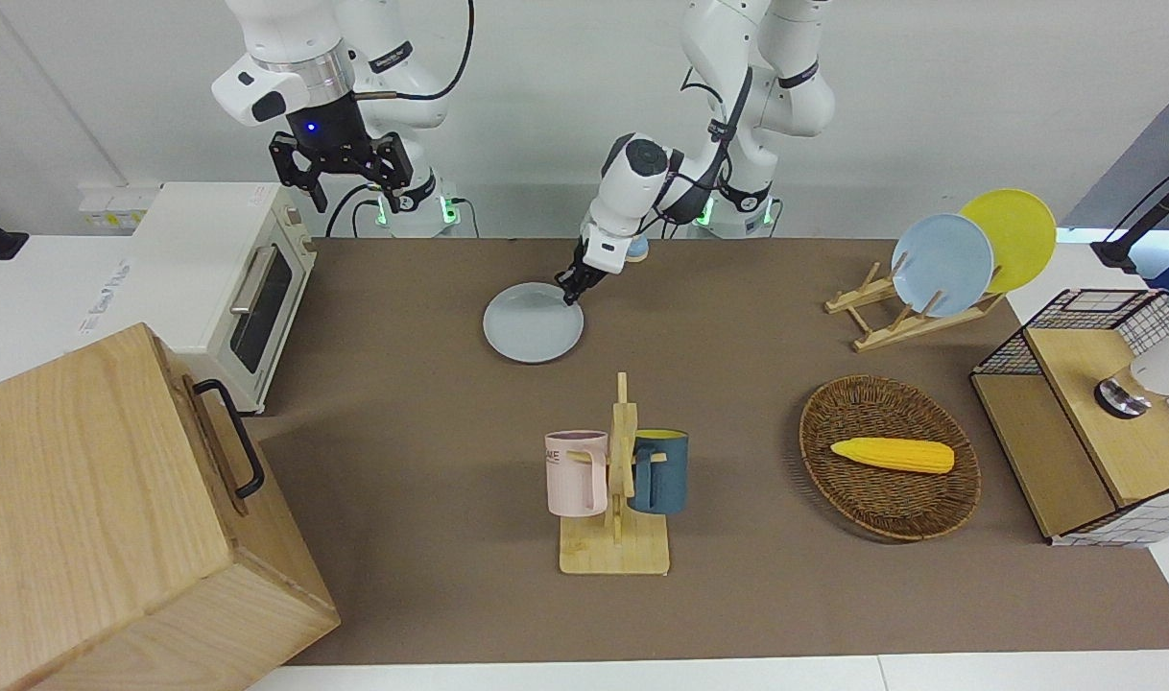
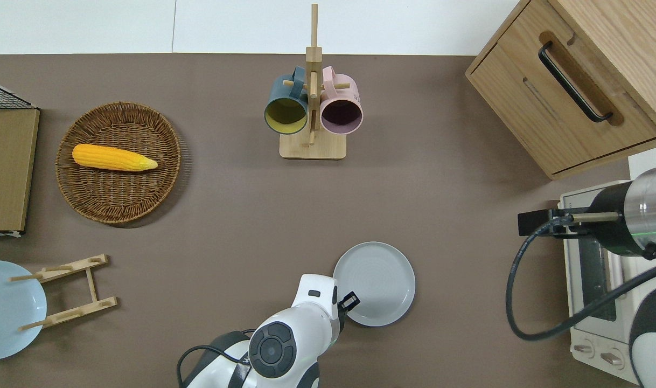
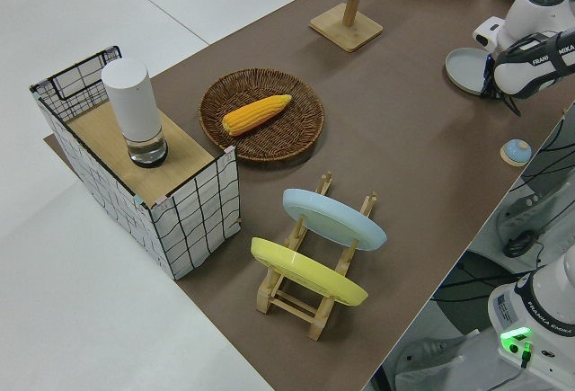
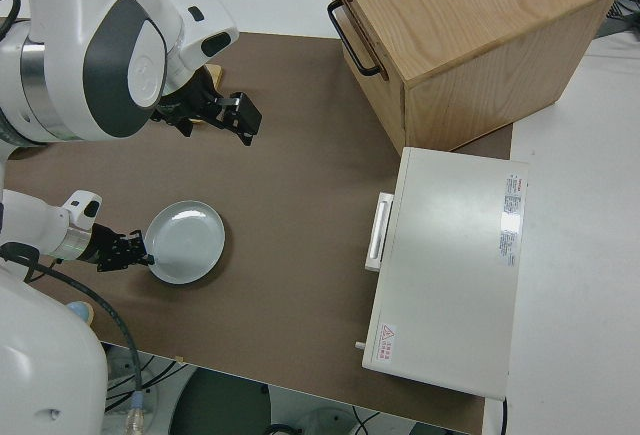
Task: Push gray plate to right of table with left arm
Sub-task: 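Push the gray plate with the left gripper across the table toward the toaster oven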
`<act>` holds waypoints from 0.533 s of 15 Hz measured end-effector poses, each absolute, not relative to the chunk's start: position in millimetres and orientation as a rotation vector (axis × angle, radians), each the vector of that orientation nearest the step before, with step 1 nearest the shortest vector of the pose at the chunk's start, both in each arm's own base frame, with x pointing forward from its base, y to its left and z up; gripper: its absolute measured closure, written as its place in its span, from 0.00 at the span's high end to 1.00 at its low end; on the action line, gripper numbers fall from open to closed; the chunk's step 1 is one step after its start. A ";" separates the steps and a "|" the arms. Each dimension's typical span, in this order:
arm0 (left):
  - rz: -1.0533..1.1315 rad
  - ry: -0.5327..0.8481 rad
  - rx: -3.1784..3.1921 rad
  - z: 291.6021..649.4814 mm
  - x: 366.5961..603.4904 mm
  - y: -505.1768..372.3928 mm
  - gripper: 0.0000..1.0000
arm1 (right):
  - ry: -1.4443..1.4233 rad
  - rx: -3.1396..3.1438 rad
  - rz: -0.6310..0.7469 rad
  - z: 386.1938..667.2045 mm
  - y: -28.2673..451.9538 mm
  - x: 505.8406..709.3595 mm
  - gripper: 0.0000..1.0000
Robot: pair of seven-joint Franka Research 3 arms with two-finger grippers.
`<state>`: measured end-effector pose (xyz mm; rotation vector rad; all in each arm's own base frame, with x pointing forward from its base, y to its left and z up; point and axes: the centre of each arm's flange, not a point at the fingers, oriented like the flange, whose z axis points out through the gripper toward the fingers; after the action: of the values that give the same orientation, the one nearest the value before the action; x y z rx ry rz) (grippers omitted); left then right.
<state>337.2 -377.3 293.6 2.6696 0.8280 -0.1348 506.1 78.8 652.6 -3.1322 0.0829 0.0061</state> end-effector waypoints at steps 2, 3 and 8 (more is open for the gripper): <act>-0.135 0.842 2.653 293.1 336.6 -385.5 0.03 | 0.083 -3.132 0.006 652.6 78.8 506.1 1.00; -0.138 0.845 2.648 293.4 336.5 -389.0 0.03 | 0.083 -3.132 0.006 652.6 78.8 506.1 1.00; -0.146 0.846 2.640 292.9 338.0 -396.7 0.03 | 0.083 -3.132 0.006 652.6 78.8 506.1 1.00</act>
<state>338.0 -396.7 292.9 2.6402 0.8457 -0.1464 506.1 78.8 652.6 -3.1322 0.0829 0.0061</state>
